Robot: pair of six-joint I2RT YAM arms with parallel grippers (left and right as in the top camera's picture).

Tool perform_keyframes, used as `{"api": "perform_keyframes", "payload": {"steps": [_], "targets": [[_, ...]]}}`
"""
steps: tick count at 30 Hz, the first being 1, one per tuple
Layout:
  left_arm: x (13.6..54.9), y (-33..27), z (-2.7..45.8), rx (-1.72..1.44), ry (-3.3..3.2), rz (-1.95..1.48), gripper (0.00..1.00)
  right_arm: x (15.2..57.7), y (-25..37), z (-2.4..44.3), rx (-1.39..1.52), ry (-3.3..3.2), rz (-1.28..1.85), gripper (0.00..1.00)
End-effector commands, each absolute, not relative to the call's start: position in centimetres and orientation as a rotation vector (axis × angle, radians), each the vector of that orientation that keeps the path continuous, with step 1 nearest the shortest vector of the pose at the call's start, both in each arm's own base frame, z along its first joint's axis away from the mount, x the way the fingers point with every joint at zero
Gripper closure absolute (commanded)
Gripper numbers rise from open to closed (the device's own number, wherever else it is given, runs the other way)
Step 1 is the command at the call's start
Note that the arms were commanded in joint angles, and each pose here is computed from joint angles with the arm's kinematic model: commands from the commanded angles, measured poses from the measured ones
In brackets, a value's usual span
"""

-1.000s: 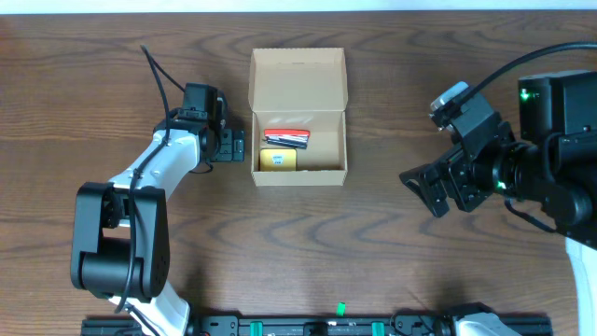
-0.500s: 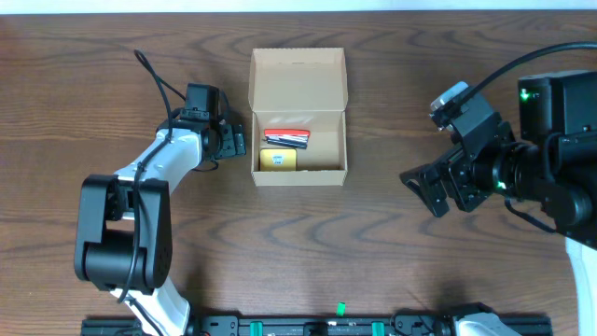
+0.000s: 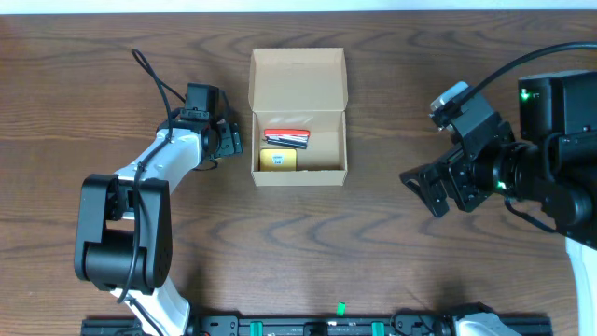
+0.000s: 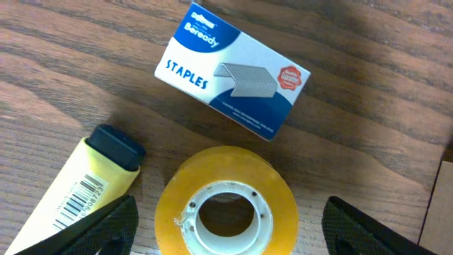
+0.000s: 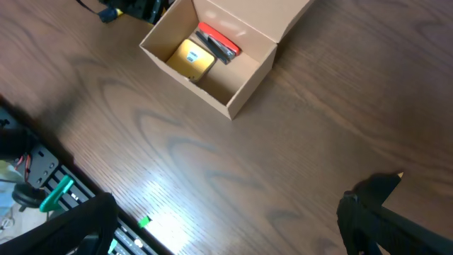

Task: Pack container
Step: 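Move the left gripper over the clear tape roll and grasp it, then carry the tape roll into the box and lower it with left gripper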

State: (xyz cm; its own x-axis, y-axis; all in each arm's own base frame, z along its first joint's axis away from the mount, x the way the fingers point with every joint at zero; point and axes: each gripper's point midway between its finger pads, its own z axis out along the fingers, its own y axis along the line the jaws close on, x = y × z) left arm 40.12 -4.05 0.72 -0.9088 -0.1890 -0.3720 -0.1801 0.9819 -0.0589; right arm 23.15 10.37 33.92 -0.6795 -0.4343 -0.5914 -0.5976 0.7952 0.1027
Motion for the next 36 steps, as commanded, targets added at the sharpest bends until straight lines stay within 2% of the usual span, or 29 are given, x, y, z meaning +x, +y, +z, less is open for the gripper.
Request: {"api": "perform_keyframes", "payload": {"steps": [1, 8, 12, 26, 36], "targets": [[40.6, -3.6, 0.4, -0.289, 2.737, -0.007, 0.18, 23.1, 10.4, 34.0, -0.781, 2.418, 0.383, 0.01], [40.4, -3.6, 0.0, -0.289, 2.75, -0.005, 0.19, 23.1, 10.4, 34.0, -0.781, 2.418, 0.383, 0.01], [40.3, -3.6, 0.0, -0.289, 2.752, -0.003, 0.25, 23.1, 10.4, 34.0, -0.781, 2.418, 0.383, 0.01], [40.1, -3.7, -1.2, -0.288, 2.779, -0.006, 0.28, 23.1, 10.4, 34.0, -0.781, 2.418, 0.383, 0.01], [40.0, -3.9, -0.5, -0.287, 2.797, -0.011, 0.56, 23.1, 10.4, 34.0, -0.781, 2.418, 0.383, 0.01]]}}
